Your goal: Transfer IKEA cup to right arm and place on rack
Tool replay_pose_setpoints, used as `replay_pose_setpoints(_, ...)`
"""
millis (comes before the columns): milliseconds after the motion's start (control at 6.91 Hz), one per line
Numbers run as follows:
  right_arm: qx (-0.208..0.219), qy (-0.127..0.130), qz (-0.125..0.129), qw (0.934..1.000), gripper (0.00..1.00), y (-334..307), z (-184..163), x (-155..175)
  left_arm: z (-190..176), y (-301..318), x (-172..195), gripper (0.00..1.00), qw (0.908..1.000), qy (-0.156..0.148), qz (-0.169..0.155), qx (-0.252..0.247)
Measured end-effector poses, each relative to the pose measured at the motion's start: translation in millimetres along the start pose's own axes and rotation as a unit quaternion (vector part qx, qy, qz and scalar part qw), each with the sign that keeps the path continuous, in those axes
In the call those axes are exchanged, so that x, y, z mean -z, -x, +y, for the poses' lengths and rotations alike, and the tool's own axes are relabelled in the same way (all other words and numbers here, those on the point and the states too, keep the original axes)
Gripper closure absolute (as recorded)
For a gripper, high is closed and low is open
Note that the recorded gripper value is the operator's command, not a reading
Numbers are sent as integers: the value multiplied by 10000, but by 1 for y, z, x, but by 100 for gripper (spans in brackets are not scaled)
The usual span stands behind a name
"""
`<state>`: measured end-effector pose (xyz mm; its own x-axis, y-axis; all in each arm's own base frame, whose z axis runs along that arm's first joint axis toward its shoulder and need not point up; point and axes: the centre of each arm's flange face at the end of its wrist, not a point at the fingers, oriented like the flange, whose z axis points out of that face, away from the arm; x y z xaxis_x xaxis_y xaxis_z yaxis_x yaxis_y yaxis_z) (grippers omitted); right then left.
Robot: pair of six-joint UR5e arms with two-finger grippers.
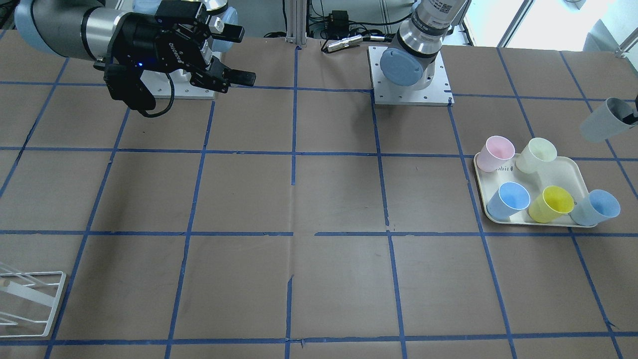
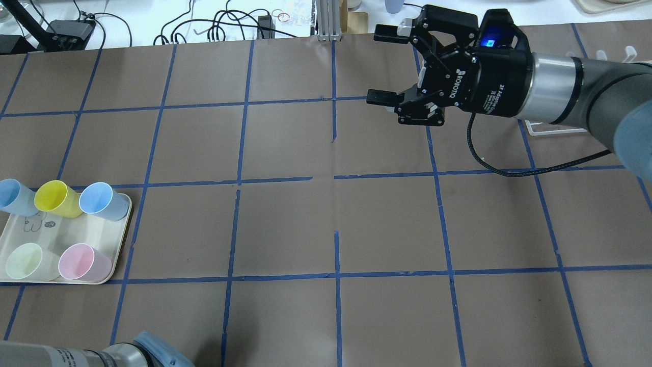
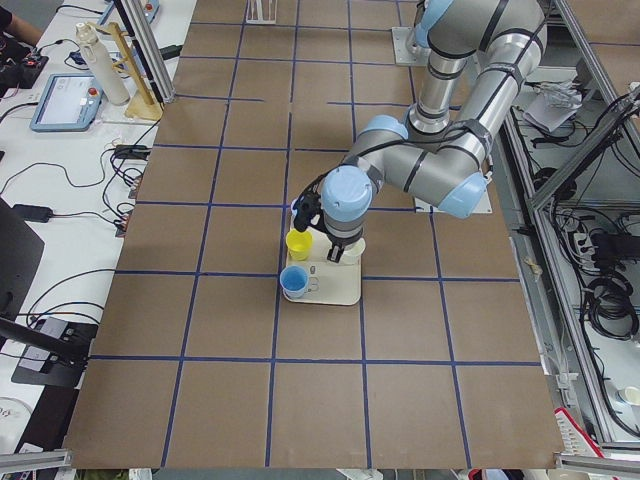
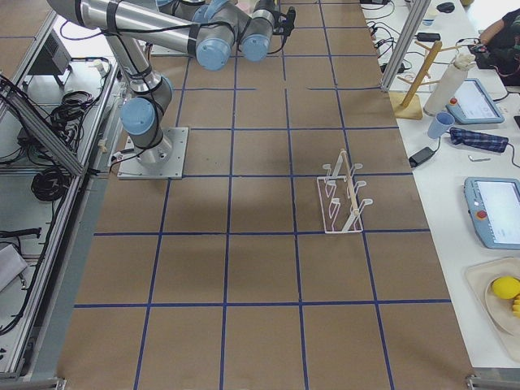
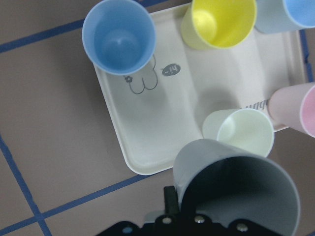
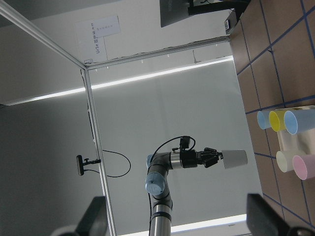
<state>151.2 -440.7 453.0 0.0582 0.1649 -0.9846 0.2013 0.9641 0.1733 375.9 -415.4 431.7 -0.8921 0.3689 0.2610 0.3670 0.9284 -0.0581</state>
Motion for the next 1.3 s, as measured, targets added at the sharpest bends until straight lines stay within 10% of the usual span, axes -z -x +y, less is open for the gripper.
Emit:
replay_pose_setpoints(289, 17, -12, -7, 10000, 0, 0, 0, 1, -66, -67, 8, 100, 9935, -444, 987, -365)
replay_pose_setpoints(579, 29, -4, 4, 10000, 0, -1, 0, 0, -123, -138, -16, 100, 9654, -946, 2401, -385)
replay_pose_setpoints(1303, 32, 6, 18, 10000, 0, -2, 0, 0, -227, -351, -71, 100, 8479, -1640, 5003, 611)
